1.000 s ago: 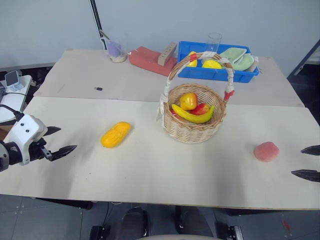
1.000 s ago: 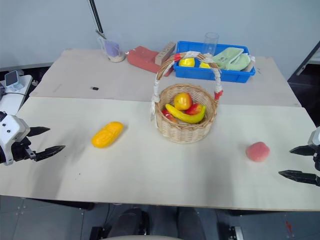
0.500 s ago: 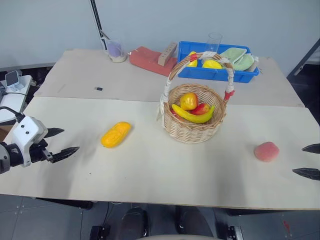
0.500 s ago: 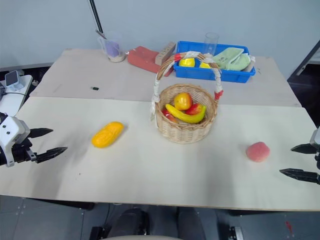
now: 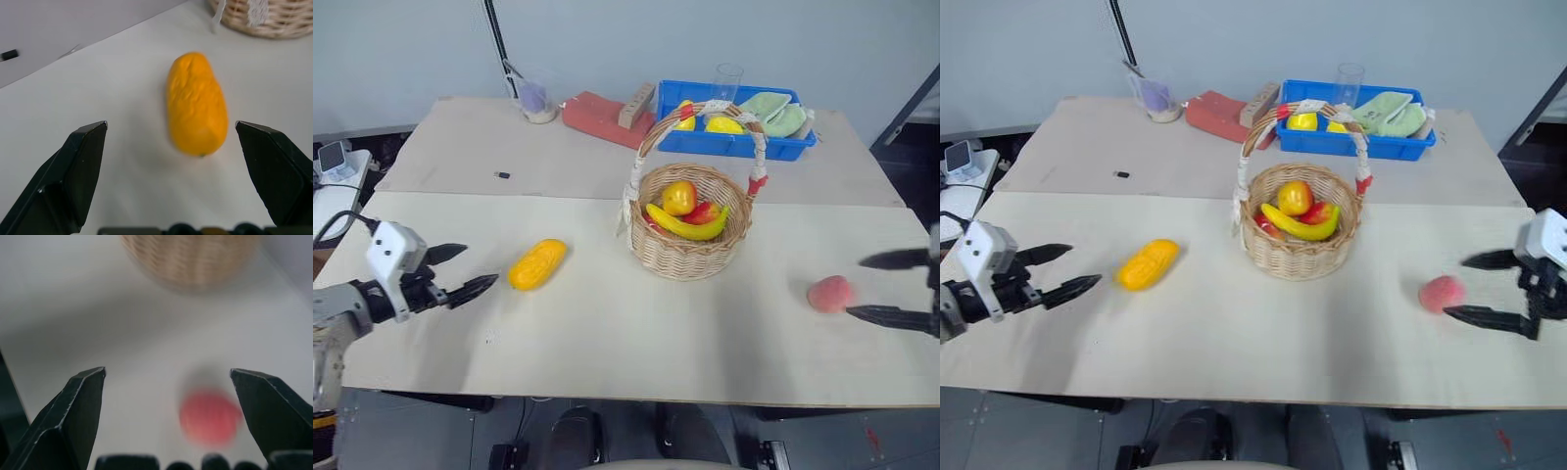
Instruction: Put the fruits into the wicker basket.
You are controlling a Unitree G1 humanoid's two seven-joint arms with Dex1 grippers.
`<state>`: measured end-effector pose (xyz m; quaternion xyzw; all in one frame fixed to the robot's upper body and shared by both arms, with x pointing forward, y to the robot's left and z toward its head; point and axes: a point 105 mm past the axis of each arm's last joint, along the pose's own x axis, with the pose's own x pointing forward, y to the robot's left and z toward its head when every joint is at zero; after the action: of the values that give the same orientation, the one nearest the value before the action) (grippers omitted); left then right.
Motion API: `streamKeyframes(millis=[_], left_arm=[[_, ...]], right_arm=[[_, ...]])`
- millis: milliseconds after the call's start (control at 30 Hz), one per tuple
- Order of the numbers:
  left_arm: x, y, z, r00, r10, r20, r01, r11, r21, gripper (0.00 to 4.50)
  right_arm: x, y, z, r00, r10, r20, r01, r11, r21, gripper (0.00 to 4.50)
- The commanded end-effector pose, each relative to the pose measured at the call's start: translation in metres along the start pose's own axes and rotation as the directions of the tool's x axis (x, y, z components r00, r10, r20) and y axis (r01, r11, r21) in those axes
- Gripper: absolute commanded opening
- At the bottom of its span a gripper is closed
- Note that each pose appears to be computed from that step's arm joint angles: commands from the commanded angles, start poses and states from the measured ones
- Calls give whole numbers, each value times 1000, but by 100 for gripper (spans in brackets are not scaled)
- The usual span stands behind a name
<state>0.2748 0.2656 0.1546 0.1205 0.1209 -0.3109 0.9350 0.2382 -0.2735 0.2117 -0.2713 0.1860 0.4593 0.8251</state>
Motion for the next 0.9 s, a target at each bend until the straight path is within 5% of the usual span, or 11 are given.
streamKeyframes(millis=[33,267,867,900], left_arm=[[13,-8,7,1000,24,5,-24,999,-29,450],[46,-19,0,999,42,-9,-43,999,-27,450],[89,-15,-24,991,60,-117,-65,997,-38,450],[90,-16,-24,992,56,-116,-60,998,-34,424]], right_arm=[[16,14,42,987,79,142,-74,997,-34,449],[40,34,83,951,207,230,-183,976,-121,449],[44,39,86,946,221,236,-191,971,-143,449],[44,39,86,947,219,236,-189,972,-142,450]])
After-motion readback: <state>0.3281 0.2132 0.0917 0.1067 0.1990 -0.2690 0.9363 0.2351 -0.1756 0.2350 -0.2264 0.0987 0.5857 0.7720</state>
